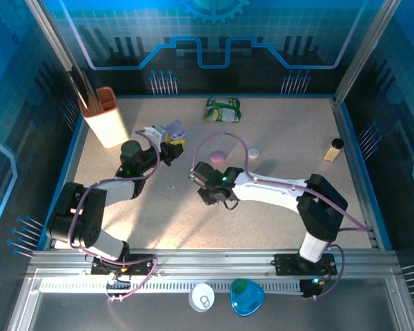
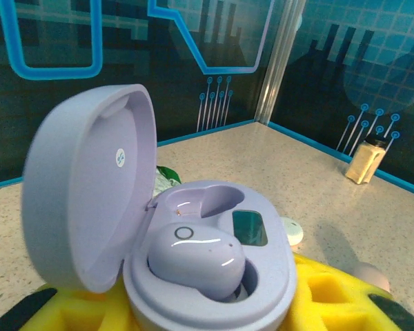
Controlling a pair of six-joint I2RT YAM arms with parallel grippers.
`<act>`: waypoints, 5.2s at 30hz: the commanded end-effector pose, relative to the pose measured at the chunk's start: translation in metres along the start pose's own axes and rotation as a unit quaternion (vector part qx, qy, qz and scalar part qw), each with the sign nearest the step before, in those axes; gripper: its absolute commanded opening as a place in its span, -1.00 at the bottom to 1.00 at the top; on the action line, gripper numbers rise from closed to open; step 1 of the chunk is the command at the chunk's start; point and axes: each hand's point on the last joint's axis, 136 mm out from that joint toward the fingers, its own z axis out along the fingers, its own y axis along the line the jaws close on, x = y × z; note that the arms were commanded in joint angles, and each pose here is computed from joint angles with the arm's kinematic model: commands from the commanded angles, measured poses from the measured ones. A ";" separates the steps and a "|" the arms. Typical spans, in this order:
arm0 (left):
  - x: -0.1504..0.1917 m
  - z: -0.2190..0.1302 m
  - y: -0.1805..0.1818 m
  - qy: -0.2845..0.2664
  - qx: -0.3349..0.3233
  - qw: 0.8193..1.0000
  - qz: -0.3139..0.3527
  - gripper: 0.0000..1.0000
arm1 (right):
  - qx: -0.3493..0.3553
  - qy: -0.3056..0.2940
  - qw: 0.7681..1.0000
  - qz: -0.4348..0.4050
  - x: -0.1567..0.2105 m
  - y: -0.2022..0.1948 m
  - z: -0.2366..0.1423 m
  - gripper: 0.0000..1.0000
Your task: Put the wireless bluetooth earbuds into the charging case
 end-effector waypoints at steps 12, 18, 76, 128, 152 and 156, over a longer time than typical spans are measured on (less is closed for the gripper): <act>0.001 -0.004 0.007 -0.004 -0.007 1.000 0.005 -0.44 | 0.134 0.113 0.977 -0.121 0.032 0.004 0.026 -0.34; 0.001 -0.004 0.007 -0.003 -0.005 1.000 0.005 -0.43 | 0.142 0.133 0.972 -0.130 0.040 0.003 0.035 -0.39; 0.043 -0.014 -0.147 -0.016 0.343 0.934 0.097 -0.55 | -0.401 -0.201 0.888 0.099 -0.070 -0.039 -0.168 -0.57; 0.036 -0.014 -0.137 -0.026 0.315 0.943 0.106 -0.54 | -0.321 -0.190 0.918 0.132 -0.083 -0.068 -0.122 0.01; 0.039 -0.004 -0.105 -0.001 0.241 0.967 0.086 -0.57 | -0.391 -0.211 0.893 0.067 -0.099 -0.034 -0.139 0.23; 0.036 -0.004 -0.104 -0.005 0.237 0.967 0.088 -0.57 | -0.345 -0.242 0.897 0.134 -0.103 -0.059 -0.136 0.30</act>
